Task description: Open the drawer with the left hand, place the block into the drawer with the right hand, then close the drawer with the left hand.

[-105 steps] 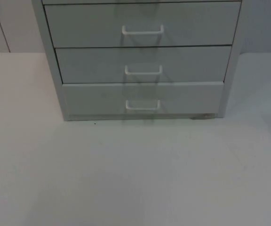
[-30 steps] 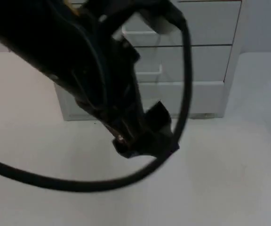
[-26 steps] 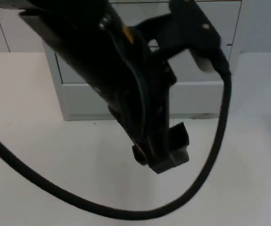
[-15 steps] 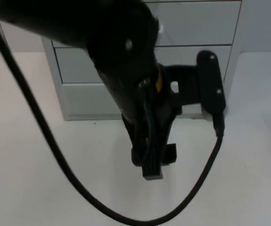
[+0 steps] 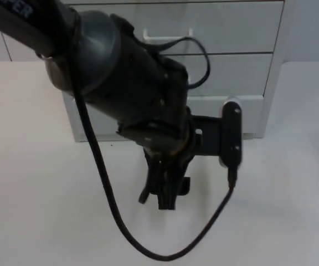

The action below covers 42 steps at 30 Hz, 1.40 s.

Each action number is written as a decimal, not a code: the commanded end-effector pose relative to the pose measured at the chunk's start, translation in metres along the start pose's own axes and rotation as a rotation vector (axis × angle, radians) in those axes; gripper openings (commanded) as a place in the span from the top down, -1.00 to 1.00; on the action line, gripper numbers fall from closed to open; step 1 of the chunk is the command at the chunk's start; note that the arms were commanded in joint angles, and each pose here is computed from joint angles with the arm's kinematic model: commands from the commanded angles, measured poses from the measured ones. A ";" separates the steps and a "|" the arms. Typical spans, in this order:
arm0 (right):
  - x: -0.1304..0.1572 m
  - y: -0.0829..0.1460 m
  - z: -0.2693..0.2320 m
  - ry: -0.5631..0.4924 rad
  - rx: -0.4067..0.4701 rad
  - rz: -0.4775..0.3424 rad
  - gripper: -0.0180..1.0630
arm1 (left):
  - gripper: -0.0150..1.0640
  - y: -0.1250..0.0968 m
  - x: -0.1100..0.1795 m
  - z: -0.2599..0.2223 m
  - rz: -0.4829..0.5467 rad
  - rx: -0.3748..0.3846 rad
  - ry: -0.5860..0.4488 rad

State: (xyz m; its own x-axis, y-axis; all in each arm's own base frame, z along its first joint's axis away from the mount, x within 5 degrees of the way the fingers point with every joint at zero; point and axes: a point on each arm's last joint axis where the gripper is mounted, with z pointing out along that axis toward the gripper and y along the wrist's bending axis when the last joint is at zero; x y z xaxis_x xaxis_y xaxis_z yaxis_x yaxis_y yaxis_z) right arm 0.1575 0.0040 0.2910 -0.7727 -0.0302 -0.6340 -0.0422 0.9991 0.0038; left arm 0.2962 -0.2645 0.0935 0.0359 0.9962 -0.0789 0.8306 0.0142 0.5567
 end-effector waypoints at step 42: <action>-0.002 -0.002 0.000 -0.027 0.009 0.008 -0.98 | -0.25 0.020 0.025 0.051 -0.056 -0.019 0.007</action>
State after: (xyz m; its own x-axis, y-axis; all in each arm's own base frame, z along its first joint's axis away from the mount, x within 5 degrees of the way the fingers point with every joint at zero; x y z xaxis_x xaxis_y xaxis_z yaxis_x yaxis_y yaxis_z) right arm 0.1587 0.0040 0.2920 -0.7616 -0.0297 -0.6473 -0.0417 0.9991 0.0033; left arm 0.3401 -0.2518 0.0761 0.0414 0.9932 -0.1091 0.8010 0.0323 0.5978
